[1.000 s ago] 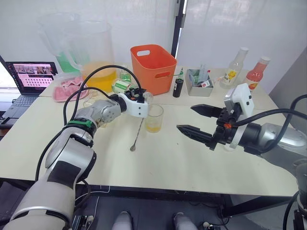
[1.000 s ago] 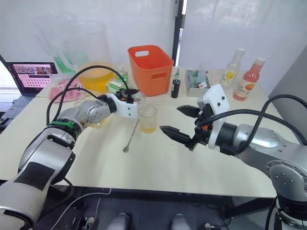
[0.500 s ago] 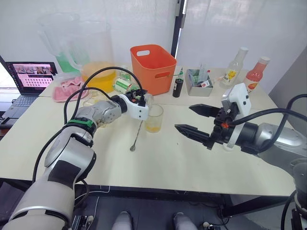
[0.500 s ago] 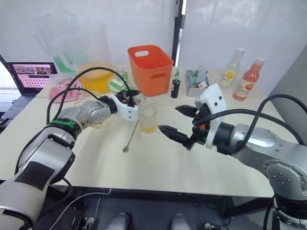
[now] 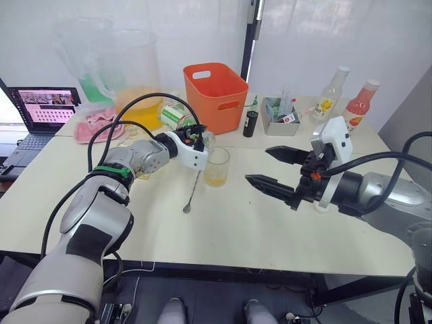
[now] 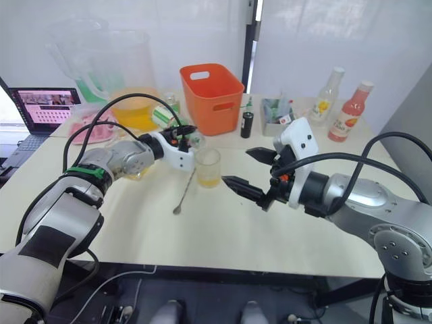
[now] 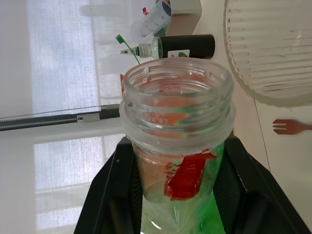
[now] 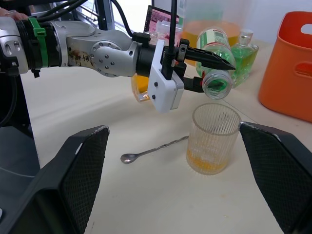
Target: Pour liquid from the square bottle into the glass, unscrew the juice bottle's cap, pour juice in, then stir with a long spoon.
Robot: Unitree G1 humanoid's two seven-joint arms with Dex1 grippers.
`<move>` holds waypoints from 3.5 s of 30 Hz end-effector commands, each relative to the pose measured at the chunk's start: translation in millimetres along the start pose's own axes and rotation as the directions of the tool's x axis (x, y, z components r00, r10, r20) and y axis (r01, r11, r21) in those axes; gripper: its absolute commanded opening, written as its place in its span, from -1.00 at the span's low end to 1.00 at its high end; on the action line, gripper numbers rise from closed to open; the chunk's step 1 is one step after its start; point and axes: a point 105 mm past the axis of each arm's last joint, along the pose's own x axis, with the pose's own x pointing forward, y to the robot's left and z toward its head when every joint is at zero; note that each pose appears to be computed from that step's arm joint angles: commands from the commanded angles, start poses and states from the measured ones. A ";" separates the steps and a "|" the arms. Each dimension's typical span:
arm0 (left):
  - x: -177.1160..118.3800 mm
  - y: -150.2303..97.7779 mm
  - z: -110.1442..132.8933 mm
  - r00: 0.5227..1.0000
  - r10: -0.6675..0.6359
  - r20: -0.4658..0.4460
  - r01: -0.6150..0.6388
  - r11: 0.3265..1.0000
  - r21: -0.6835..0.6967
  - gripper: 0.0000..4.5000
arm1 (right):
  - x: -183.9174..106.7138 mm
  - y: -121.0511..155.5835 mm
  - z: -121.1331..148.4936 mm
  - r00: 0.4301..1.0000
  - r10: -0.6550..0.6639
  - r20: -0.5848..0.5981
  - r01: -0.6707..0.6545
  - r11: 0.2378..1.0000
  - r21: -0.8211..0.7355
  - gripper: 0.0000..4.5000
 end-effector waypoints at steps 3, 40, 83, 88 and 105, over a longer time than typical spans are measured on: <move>3.1 28.6 3.2 0.996 0.088 0.026 -0.089 0.995 0.041 -0.39 | -1.6 -1.4 10.6 0.999 -0.010 0.036 0.011 0.999 -0.046 1.00; 3.2 36.4 0.3 0.995 0.102 0.002 -0.099 0.968 -0.233 -0.39 | 0.0 -1.2 11.0 0.999 -0.005 0.046 0.007 0.999 -0.045 1.00; -121.7 71.8 -3.4 0.992 0.127 -0.003 0.007 -0.078 -0.997 -0.39 | 37.4 -5.4 6.2 0.963 0.267 0.042 -0.266 0.964 -0.022 1.00; -165.2 66.7 -7.2 0.995 0.085 -0.044 -0.038 -0.070 -0.997 -0.39 | 45.4 -3.4 6.2 0.946 0.322 0.044 -0.321 0.947 -0.024 1.00; -328.7 23.1 -65.4 0.841 0.098 -0.532 -0.527 -0.072 -0.847 -0.39 | 47.4 -8.1 3.8 0.910 0.414 0.012 -0.413 0.910 -0.014 1.00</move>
